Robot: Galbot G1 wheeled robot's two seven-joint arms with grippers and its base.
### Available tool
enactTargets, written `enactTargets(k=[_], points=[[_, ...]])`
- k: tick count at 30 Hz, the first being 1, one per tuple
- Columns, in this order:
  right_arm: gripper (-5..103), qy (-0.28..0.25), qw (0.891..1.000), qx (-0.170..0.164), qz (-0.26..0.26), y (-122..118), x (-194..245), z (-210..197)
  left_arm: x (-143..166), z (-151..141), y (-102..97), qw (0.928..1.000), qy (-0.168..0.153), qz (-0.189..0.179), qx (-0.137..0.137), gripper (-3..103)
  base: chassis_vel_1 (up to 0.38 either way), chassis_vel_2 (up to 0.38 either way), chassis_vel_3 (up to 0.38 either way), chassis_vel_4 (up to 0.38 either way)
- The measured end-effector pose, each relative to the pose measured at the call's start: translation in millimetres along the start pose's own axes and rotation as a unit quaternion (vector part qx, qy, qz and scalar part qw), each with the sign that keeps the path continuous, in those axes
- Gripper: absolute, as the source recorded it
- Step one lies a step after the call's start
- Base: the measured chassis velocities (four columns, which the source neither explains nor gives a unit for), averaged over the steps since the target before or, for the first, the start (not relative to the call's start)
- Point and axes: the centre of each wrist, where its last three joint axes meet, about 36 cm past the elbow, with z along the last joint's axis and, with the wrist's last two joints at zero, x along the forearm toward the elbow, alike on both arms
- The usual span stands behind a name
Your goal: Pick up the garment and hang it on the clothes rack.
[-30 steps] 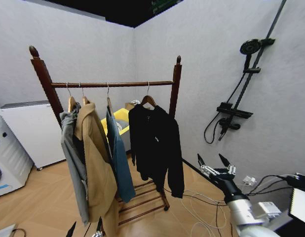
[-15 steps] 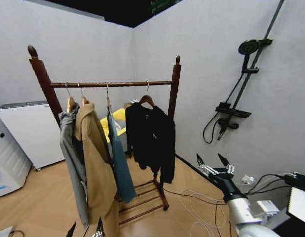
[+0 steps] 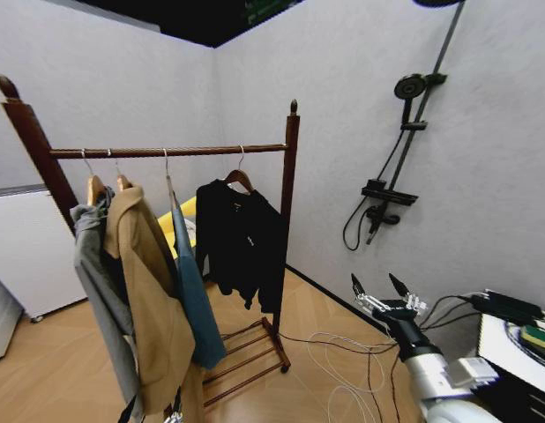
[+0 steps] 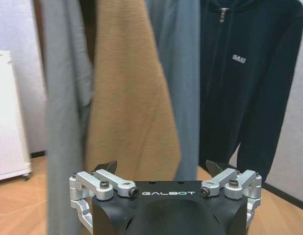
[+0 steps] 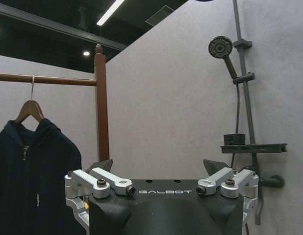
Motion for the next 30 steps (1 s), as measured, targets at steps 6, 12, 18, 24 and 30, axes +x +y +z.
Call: enactTargets(k=[6, 12, 18, 24, 30], points=[[100, 0.000, 1.000, 0.000, 0.000, 0.0, -0.1, 0.2, 0.0, 0.0, 0.0, 1.0000, 0.000, 0.000, 0.000, 100, -0.117, -0.123, -0.111, -0.115], [100, 0.000, 1.000, 0.000, 0.000, 0.0, -0.1, 0.2, 0.0, 0.0, 0.0, 1.0000, 0.000, 0.000, 0.000, 100, -0.135, -0.134, -0.118, -0.126], [100, 0.000, 1.000, 0.000, 0.000, 0.0, -0.1, 0.2, 0.0, 0.0, 0.0, 1.0000, 0.000, 0.000, 0.000, 100, -0.124, -0.114, -0.125, -0.118], [100, 0.000, 1.000, 0.000, 0.000, 0.0, -0.2, 0.2, 0.0, 0.0, 0.0, 1.0000, 0.000, 0.000, 0.000, 100, -0.113, -0.124, -0.102, -0.120], [100, 0.000, 1.000, 0.000, 0.000, 0.0, -0.2, 0.2, 0.0, 0.0, 0.0, 1.0000, 0.000, 0.000, 0.000, 100, -0.128, -0.103, -0.121, -0.147]])
